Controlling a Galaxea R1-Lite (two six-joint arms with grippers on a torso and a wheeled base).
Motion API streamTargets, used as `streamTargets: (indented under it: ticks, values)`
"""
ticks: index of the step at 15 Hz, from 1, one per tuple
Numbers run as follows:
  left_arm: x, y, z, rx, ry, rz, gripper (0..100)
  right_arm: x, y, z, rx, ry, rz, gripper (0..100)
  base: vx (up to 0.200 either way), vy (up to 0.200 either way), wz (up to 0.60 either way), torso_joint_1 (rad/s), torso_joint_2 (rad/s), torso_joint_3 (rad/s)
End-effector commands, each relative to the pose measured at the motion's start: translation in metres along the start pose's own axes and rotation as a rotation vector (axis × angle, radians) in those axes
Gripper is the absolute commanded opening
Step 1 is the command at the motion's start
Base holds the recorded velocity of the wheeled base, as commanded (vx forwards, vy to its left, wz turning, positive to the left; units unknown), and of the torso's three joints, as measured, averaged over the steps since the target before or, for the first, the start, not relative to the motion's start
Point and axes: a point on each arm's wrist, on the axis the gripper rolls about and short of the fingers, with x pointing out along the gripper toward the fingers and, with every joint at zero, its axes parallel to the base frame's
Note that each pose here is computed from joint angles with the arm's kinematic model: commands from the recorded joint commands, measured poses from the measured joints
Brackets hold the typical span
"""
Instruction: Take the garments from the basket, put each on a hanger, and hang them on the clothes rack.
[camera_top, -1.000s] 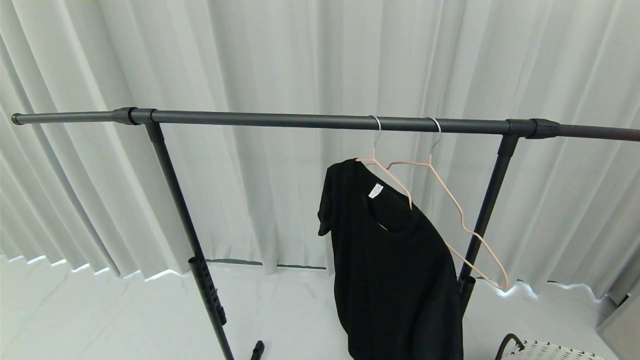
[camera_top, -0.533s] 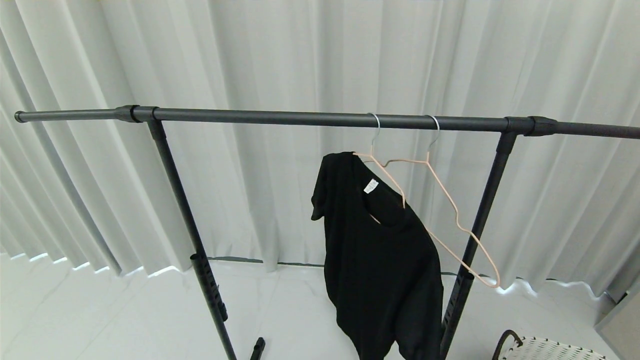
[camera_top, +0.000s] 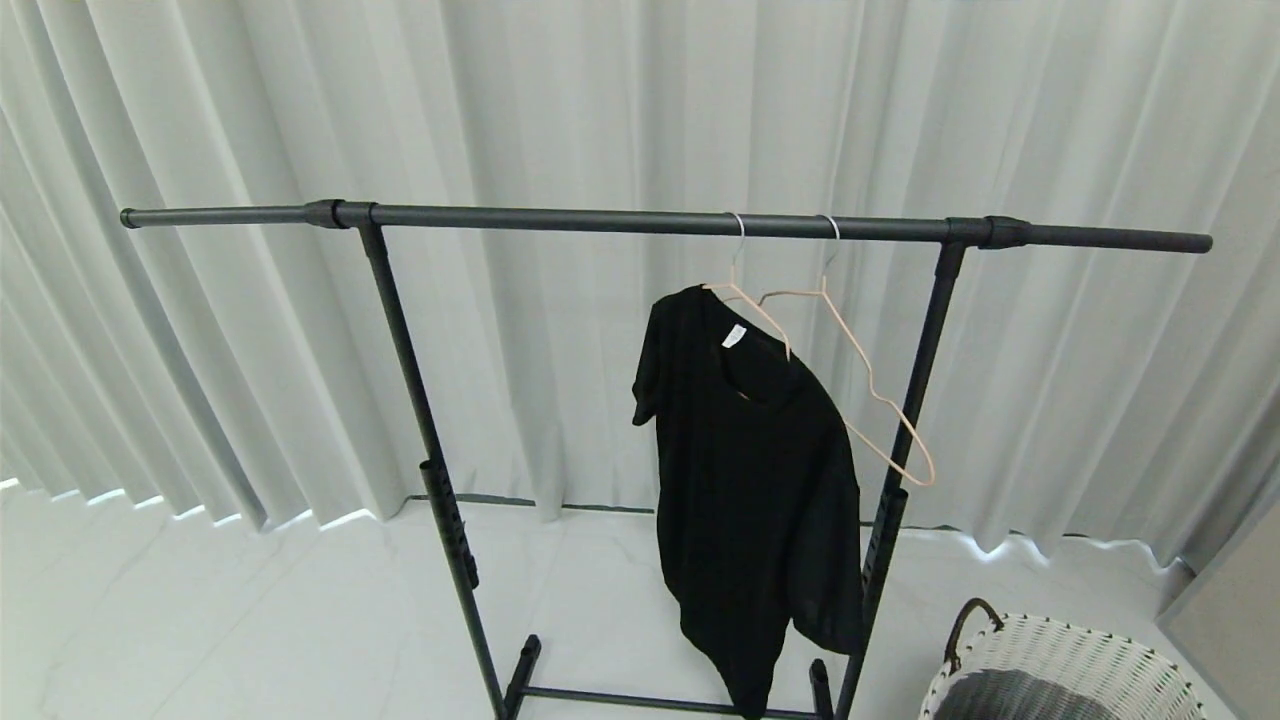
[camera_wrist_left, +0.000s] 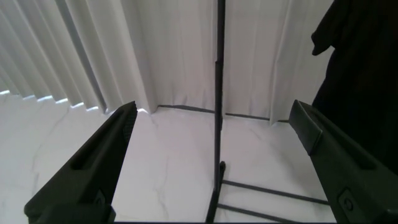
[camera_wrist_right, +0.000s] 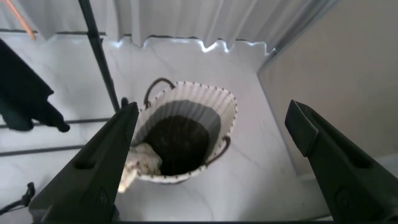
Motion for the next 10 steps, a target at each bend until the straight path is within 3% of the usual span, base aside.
streamTargets:
  ticks: [1,4,7,10]
  values:
    - [0.0004,-0.0001,0.0001,0.001,0.005,0.0,100,0.0014,0.0007,0.0,-0.003,0.007,0.001,100,-0.2,0.0,0.0,0.002,0.01,0.017]
    - [0.0004,0.0,0.0001,-0.003,0.005,0.001,100,0.001,0.0005,-0.0002,-0.003,0.005,0.001,100,-0.2,0.0,0.0,-0.001,0.0,-0.002]
    - [0.0003,0.0,0.0001,-0.013,0.003,0.001,100,0.001,0.0006,0.0005,-0.008,0.0,0.001,100,0.0,0.0,0.0,0.0,0.0,0.0]
    - [0.0003,0.0,-0.0001,-0.128,0.005,0.003,100,0.0016,0.001,0.0032,-0.003,-0.024,0.004,100,0.0,0.0,0.0,-0.057,0.17,0.085]
